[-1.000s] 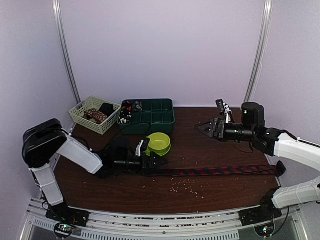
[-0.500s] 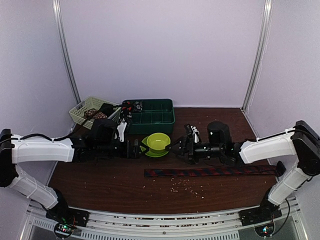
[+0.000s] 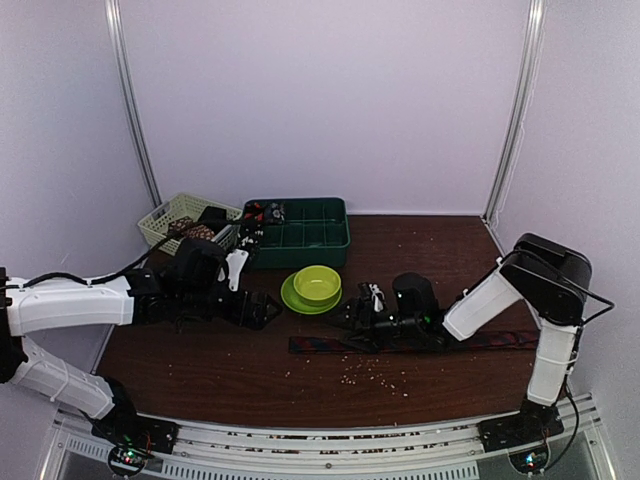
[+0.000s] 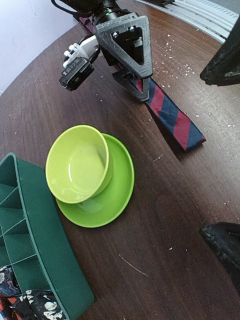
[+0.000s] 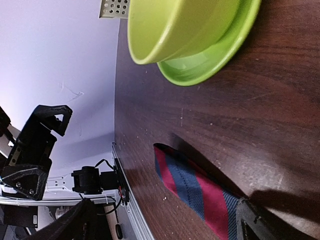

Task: Roll the ties
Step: Smooth out the tie at the center of the board.

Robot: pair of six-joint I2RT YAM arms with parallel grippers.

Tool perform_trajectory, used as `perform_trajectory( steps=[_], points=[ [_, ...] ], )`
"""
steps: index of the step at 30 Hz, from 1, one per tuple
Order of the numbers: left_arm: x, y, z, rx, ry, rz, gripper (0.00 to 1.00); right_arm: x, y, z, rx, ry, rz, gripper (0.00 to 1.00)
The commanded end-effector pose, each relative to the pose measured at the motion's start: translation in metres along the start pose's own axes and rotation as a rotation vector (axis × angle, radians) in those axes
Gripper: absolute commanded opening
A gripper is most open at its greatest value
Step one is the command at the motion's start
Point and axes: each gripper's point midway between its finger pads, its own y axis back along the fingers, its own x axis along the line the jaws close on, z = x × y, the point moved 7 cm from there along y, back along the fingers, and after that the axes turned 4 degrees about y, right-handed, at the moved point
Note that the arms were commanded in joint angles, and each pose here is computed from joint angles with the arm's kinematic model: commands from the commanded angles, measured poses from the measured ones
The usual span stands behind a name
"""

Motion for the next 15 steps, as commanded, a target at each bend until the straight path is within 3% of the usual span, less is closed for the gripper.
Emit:
perform_trajectory(
  steps=[1, 7, 15],
  points=[
    [0.002, 0.003, 0.003, -0.009, -0.031, 0.016, 0.98, -0.027, 0.007, -0.002, -0.027, -0.072, 0.006, 0.97],
    [0.003, -0.004, 0.001, 0.015, -0.035, 0.023, 0.98, -0.052, 0.021, -0.014, -0.041, -0.158, -0.021, 0.96],
    [0.0, -0.021, -0.005, 0.065, -0.052, -0.013, 0.98, -0.045, 0.033, -0.015, -0.039, -0.116, -0.017, 0.96]
  ],
)
